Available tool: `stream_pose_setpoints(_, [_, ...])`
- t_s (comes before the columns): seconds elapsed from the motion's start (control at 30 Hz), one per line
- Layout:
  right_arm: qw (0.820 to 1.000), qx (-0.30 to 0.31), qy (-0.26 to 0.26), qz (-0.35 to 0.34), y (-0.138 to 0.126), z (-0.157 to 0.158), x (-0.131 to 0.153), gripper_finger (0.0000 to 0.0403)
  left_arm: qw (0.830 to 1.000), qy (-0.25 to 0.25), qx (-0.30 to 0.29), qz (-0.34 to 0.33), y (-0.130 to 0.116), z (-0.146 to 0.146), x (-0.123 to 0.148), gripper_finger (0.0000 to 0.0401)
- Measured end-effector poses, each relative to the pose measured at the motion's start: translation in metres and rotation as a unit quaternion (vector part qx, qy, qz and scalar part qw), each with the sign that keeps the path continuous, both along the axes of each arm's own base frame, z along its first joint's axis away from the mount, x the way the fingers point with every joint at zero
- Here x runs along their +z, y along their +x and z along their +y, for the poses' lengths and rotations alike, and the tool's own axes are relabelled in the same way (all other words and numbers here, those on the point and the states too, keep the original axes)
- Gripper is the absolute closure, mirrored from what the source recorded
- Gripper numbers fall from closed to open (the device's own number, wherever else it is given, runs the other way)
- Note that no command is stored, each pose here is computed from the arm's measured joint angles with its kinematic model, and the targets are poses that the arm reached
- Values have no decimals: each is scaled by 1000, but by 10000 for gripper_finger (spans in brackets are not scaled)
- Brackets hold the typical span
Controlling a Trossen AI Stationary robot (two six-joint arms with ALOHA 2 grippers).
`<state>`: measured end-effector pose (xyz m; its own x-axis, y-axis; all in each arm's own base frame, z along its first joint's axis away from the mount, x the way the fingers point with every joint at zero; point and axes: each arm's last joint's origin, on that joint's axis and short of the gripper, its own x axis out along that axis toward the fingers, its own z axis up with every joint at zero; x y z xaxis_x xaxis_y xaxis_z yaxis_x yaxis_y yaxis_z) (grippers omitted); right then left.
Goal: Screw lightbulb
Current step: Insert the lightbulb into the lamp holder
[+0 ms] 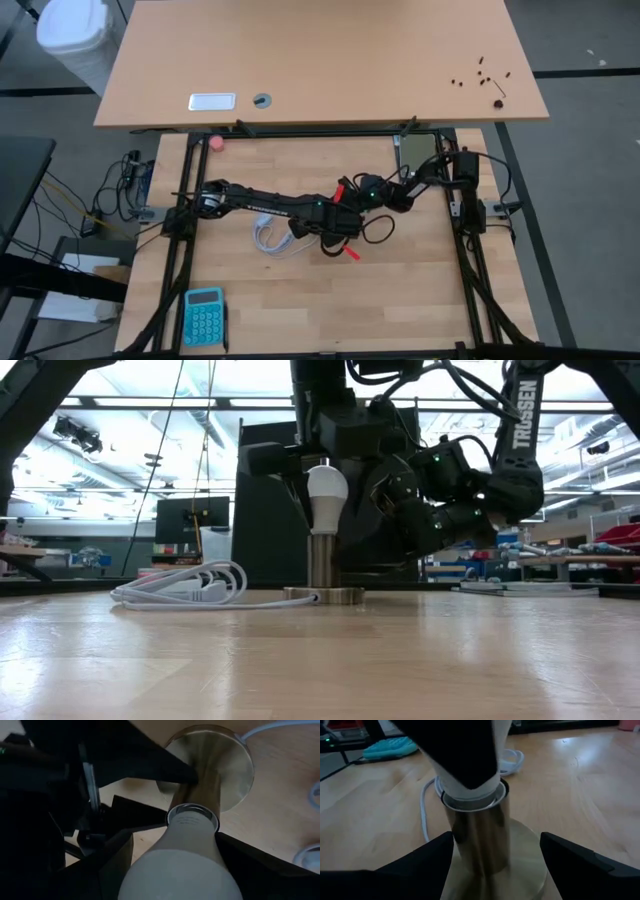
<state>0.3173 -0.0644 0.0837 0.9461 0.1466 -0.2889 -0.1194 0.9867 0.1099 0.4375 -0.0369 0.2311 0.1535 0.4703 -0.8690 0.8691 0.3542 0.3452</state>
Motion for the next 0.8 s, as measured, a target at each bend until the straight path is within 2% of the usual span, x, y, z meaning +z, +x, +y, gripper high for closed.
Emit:
stream_pose_setpoints(0.23, [997, 80, -8, -16, -4, -8, 1, 94, 1000, -4, -18, 7, 0, -1, 0, 119])
stream_pose_setpoints(0.37, [995, 97, -20, -21, -6, -13, 0, 94, 1000, -8, -26, -1, 2, -4, 0, 119])
stream_pose_setpoints(0.53, [998, 55, 26, 8, -12, -19, -5, 94, 1000, -9, -23, -2, 2, -5, 0, 119])
stream_pose_setpoints(0.8, [998, -48, -26, 30, -11, 31, -11, 94, 1000, -2, -21, -2, 2, -4, -1, 119])
